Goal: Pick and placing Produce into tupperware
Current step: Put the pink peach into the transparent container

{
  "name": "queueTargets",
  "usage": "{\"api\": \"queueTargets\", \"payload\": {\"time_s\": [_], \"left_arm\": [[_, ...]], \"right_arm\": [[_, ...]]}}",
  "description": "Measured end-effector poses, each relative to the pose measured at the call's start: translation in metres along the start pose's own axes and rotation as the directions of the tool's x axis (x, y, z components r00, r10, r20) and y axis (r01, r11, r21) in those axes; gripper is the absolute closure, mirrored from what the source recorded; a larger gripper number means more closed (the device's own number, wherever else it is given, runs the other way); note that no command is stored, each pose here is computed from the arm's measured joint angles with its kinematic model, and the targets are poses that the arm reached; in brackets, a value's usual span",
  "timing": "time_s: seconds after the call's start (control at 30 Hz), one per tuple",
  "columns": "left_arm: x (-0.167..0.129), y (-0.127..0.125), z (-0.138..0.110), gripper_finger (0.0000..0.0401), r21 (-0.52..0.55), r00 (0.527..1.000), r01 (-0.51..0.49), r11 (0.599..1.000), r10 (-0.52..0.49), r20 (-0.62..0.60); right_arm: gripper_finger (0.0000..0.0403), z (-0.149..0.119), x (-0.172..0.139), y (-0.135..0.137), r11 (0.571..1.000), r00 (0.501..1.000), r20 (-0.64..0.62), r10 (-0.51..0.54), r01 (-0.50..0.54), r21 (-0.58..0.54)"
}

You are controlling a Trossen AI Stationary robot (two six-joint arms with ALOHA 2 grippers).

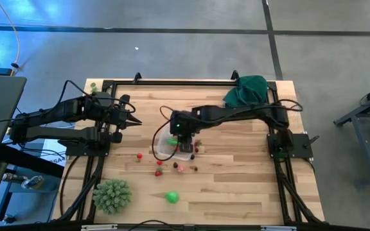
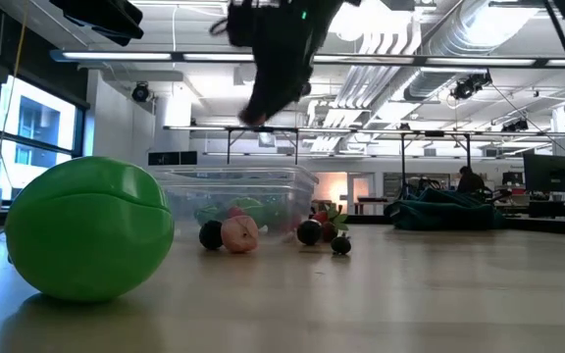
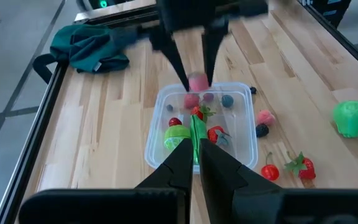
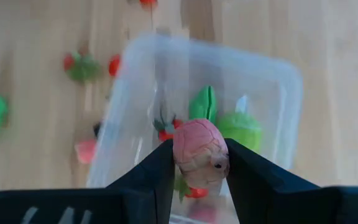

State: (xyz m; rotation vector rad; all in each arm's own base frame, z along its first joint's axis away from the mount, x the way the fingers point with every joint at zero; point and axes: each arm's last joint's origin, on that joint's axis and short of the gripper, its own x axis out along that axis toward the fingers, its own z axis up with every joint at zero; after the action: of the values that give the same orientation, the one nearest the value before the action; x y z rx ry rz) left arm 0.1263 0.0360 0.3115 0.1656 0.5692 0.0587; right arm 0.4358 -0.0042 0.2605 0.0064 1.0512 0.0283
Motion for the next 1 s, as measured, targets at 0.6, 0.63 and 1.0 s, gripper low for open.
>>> {"api": "queueTargets", "payload": {"time_s": [0.6,0.63,1.0], "left_arm": [[0.000,0.000,0.000,0.0382,0.000,1.000,0.000,1.000,0.000,0.000],[0.000,0.000,0.000,0.0382,0.000,1.000,0.000,1.000,0.000,0.000],[0.000,0.000,0.000,0.0382,0.000,1.000,0.000,1.000,0.000,0.000]], "right_arm": [[0.0286,-0.028,0.073,-0.028,0.988,0.963,-0.255,-0.087,0.116,0.099],[0.0286,-0.028,0.075,-0.028,0.989,0.962,-0.259,-0.083,0.112,0.100],[0.0286,-0.030,0.080,-0.025,0.991,0.960,-0.273,-0.063,0.093,0.099]]}}
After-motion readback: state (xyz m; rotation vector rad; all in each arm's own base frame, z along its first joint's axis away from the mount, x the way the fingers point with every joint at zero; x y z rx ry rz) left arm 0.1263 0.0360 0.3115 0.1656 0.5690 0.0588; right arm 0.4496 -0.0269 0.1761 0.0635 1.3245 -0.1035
